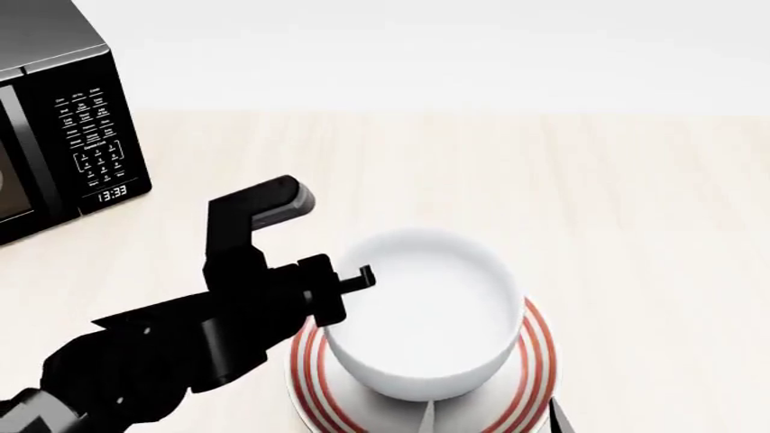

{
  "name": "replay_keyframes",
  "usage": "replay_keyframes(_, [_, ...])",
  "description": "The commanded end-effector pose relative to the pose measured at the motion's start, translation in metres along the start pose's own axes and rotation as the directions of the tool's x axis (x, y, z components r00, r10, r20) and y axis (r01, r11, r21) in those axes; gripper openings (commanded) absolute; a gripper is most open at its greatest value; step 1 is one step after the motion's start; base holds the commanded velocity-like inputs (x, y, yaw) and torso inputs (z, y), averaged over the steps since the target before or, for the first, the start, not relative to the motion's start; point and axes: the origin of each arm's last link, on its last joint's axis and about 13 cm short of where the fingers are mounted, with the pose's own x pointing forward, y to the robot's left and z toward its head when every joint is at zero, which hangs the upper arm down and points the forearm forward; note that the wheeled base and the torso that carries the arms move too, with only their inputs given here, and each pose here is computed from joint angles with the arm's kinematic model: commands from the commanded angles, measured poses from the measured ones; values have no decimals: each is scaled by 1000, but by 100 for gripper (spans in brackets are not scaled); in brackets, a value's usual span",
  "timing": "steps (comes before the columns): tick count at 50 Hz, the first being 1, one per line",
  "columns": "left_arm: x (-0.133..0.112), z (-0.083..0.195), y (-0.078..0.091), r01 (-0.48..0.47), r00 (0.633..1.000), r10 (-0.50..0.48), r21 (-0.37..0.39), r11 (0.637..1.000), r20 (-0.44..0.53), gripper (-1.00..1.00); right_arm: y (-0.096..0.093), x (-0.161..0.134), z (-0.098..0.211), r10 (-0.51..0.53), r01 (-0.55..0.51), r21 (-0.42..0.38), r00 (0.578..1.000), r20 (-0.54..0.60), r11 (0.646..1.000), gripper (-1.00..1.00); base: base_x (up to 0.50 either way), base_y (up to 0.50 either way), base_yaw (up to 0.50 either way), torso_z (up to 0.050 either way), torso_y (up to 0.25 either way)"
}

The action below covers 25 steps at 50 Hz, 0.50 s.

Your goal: Pick up the white bowl and put it on the plate.

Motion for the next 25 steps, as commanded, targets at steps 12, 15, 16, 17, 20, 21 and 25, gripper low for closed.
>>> replay_keyframes(12, [-1,4,-4,13,1000,-13,0,1000,-6,100,0,1,0,-2,2,4,1000,3,1000,100,0,0,0,0,0])
replay_keyframes(15, [0,3,-4,17,1000,-17,3,1000,-7,100,0,1,0,-1,1,3,1000,1,1000,100,0,0,0,0,0])
replay_keyframes(16, [0,4,-3,17,1000,-17,2,1000,-7,100,0,1,0,-1,1,3,1000,2,1000,100,0,0,0,0,0])
replay_keyframes(17, [0,4,-3,16,1000,-16,3,1000,-7,100,0,1,0,-1,1,3,1000,1,1000,100,0,0,0,0,0])
replay_keyframes(20, [-1,6,-1,8,1000,-8,3,1000,14,100,0,1,0,-1,1,3,1000,1,1000,100,0,0,0,0,0])
replay_keyframes(21, [-4,8,-1,8,999,-8,4,1000,39,100,0,1,0,-1,1,4,1000,1,1000,100,0,0,0,0,0])
replay_keyframes(25, [-15,15,-3,9,993,-13,33,999,119,100,1,1,0,0,0,2,1000,3,1000,100,0,0,0,0,2])
